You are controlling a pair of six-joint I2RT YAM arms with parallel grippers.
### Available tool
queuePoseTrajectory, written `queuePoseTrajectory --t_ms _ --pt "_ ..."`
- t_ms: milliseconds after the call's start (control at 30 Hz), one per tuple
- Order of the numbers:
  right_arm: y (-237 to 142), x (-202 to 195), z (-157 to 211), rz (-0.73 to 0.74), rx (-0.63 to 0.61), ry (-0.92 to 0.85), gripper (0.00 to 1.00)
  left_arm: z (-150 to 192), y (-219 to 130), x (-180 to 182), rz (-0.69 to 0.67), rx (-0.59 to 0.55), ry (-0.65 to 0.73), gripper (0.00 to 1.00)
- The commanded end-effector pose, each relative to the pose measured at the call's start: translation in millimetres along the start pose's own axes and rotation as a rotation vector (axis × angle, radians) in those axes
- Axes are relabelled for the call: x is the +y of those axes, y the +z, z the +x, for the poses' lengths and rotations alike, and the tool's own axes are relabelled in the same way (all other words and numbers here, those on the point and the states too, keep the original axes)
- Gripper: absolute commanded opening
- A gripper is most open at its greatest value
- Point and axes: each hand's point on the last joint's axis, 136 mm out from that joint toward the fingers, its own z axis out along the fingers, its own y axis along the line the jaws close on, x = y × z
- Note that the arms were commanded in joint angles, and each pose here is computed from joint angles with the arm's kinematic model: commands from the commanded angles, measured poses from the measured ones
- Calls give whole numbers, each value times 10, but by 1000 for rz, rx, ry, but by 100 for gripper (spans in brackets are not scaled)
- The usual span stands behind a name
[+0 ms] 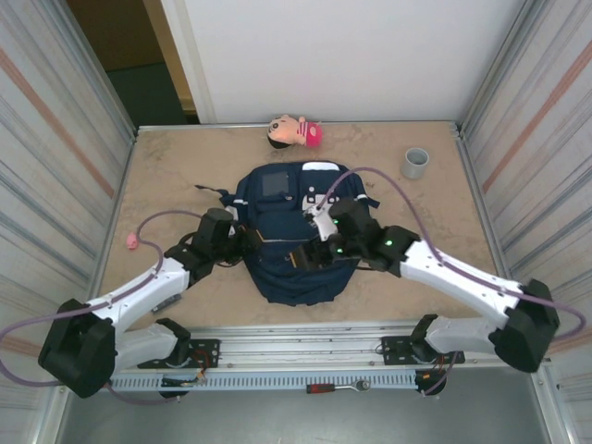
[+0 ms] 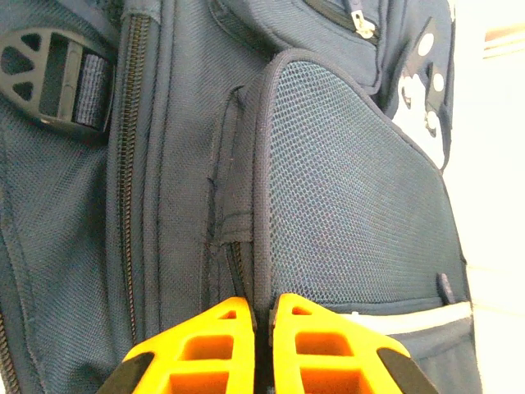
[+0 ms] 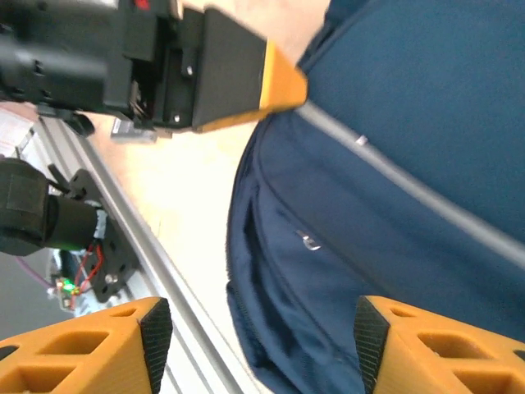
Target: Pack the student bag
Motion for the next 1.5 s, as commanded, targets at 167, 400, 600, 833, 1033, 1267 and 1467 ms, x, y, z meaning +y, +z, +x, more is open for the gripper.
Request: queuePoseTrajectory --t_ms 167,400,600,833,1033,1267,1467 --pt "-9 -430 240 179 90 -695 65 -145 -115 -233 73 -24 52 0" --pt "368 -549 193 142 110 -760 66 -125 -80 -278 92 -3 42 0" --pt "515 -659 100 142 104 -706 46 -110 -103 -265 82 4 46 0" --pt "389 -515 -13 34 61 -600 0 -96 -249 -342 92 -6 145 28" --pt "318 -476 -82 -30 24 -515 0 161 -403 -516 126 25 343 49" --pt "283 -413 -125 -62 10 -501 0 458 -328 -417 87 116 430 50" --pt "284 -404 -165 -70 7 -495 0 583 -273 -555 133 170 487 50"
